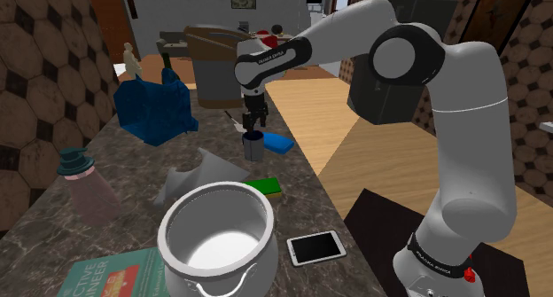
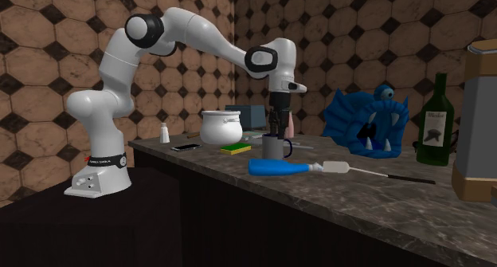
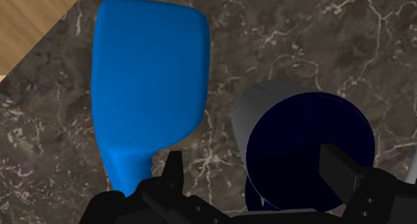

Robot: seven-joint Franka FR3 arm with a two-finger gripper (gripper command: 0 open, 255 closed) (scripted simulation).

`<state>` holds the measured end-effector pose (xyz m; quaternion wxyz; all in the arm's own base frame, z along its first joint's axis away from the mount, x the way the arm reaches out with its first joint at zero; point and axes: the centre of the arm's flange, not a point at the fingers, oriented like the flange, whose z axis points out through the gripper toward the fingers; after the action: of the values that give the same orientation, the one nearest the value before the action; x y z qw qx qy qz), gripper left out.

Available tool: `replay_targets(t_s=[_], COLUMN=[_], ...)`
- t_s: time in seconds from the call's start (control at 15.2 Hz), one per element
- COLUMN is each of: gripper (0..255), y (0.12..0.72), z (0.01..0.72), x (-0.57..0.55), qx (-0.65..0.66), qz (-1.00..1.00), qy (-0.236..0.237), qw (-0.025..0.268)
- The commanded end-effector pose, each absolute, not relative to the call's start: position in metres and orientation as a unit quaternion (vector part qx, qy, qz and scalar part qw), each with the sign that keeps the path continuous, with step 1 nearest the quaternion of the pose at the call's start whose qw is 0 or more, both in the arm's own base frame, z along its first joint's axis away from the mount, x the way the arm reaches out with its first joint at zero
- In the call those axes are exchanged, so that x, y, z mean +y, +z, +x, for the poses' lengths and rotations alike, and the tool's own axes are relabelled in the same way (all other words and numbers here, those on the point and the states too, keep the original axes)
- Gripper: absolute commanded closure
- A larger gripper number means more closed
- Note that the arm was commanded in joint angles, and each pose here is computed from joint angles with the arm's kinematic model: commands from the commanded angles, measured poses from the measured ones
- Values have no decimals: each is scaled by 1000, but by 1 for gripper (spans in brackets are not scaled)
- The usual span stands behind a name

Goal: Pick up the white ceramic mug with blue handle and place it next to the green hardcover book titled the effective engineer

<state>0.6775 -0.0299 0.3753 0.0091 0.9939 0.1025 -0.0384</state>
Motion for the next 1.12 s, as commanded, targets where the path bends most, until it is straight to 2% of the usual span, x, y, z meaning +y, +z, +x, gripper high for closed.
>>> replay_targets(t_s=[0.0, 0.53, 0.59, 1.06], gripper=[0, 0, 255, 255], y=[365, 362, 362, 362], z=[677, 677, 677, 677], x=[-30, -30, -30, -30], qx=[103, 103, 103, 103], qz=[994, 994, 994, 994], qy=[-38, -38, -38, -38], qw=[9, 9, 9, 9])
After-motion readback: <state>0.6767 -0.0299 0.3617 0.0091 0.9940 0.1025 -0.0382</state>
